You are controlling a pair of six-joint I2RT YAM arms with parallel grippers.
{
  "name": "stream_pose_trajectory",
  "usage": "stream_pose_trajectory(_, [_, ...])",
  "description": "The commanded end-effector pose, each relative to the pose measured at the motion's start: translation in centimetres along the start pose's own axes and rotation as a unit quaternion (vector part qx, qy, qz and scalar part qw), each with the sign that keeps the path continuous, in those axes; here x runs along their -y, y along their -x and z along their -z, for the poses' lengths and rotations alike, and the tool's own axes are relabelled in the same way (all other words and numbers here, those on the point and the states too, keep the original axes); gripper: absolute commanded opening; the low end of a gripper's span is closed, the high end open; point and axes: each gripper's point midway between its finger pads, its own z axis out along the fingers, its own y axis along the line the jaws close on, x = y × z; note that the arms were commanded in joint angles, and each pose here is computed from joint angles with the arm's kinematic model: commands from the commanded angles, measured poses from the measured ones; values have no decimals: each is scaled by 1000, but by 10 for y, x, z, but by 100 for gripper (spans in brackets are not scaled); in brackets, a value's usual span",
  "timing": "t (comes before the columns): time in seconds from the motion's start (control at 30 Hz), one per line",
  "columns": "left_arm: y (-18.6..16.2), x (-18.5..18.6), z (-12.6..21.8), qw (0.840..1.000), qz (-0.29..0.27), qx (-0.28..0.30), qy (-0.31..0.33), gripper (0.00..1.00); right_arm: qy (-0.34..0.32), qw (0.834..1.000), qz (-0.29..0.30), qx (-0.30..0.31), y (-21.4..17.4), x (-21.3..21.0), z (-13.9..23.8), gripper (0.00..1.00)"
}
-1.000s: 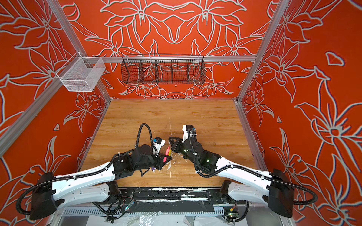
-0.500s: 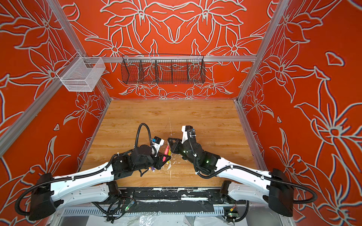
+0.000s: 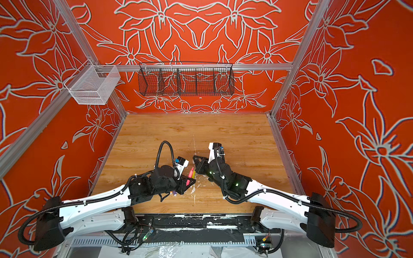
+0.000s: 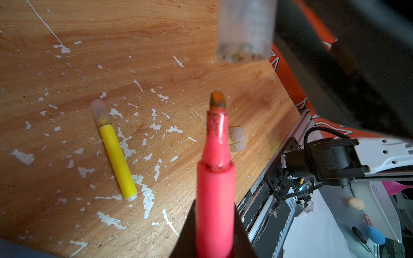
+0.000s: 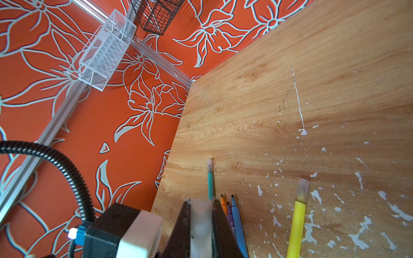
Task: Insert the pens into the pen caps
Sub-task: 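Push the cap down onto the pink marker tip with the right gripper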
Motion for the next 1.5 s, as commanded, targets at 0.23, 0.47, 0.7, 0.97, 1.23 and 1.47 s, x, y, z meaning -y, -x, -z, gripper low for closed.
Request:
stream_pose_trajectory(0.23, [19,12,7,999,-9,29,-11,0,-8,1000,-3,-11,-7,4,-5,0])
stream_pose_trajectory(0.47, [20,10,7,999,-10,33,-4,0,-11,1000,-6,-19,-13,9,-5,0])
stream_pose_trajectory(0.7, [25,9,9,999,-12,42,5,0,-7,999,-13,-30,-20,12,-4,0])
stream_pose_trajectory(0.97, [39,11,11,998,-19,67,7,0,30,997,-29,-59,-39,-3,-2,0])
stream_pose_trajectory(1.23, [61,11,16,996,3,88,-19,0,40,995,-29,-81,-61,-11,-2,0])
stream_pose_trajectory(1.47, [67,15,32,994,-6,109,-31,0,36,997,-13,-69,-56,-5,4,21])
